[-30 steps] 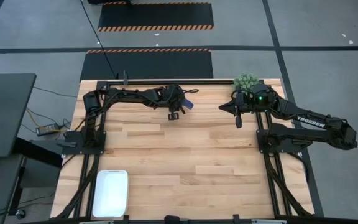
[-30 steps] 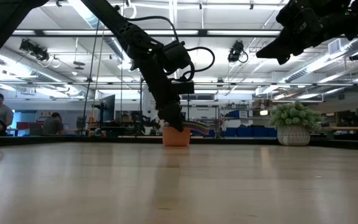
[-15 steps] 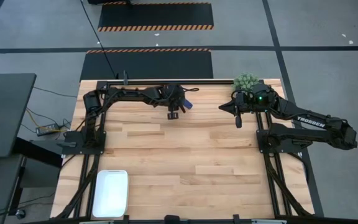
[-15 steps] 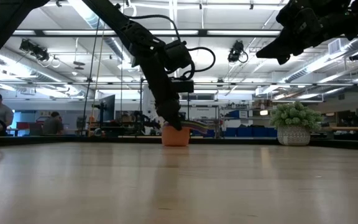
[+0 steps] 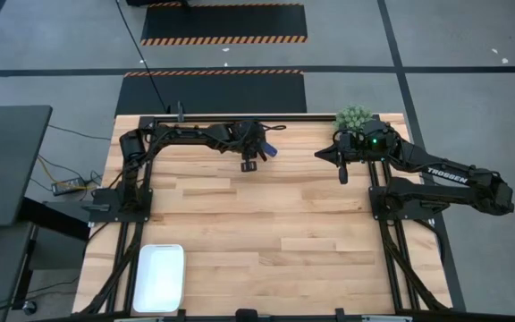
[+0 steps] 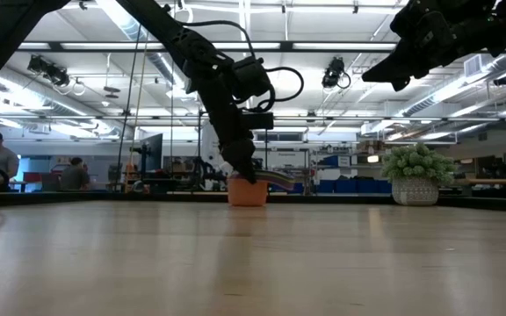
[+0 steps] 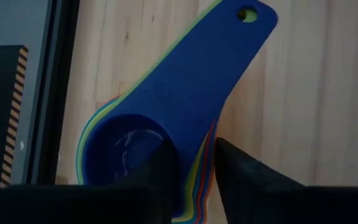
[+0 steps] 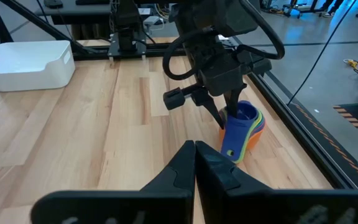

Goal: Nest measuring cups in basket
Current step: Put the stacked measuring cups into the white bin

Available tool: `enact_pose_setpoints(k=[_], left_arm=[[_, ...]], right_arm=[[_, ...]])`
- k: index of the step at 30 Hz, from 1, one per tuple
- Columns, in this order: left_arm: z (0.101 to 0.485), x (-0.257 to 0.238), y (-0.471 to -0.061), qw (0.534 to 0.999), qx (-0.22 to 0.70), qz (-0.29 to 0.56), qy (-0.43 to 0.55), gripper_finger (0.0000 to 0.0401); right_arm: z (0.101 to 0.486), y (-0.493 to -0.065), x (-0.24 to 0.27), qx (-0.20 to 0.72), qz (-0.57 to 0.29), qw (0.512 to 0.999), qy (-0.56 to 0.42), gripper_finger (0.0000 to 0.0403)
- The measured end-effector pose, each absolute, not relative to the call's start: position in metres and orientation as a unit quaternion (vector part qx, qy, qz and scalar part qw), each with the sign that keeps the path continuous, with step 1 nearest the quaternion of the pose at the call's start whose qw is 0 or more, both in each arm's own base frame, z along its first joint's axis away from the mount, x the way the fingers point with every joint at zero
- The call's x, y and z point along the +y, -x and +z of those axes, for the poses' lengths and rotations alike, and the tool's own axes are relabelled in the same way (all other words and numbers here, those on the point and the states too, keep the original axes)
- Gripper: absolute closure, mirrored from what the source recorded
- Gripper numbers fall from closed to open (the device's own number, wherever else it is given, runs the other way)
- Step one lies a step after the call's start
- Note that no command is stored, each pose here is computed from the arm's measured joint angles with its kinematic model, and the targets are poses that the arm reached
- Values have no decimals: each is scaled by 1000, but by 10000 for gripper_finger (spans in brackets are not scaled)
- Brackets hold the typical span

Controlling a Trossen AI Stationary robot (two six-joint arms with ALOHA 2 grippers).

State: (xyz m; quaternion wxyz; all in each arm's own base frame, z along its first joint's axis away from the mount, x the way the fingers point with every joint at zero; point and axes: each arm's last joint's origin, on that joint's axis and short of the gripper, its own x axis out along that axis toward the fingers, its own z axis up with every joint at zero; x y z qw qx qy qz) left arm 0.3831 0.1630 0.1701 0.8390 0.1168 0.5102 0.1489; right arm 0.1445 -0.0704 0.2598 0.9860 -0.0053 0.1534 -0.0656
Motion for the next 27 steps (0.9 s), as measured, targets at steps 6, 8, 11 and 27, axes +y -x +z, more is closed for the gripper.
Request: enact_pose_setpoints(k=[6,8,11,27], left_arm=[[170,163,-383,840,508,153,-111,311],[170,164,-383,840,509,153,-111,310],[170,164,-383,840,509,153,-113,309],[170,164,-383,840,508,156,-109,308]], right_arm=[[260,-145,-70,154,-65,986,5,385],[260,-145,-70,153,-66,986,5,385],[260,-145,-70,153,-66,986,5,385],[260,-145,-70,153,-66,986,5,385]])
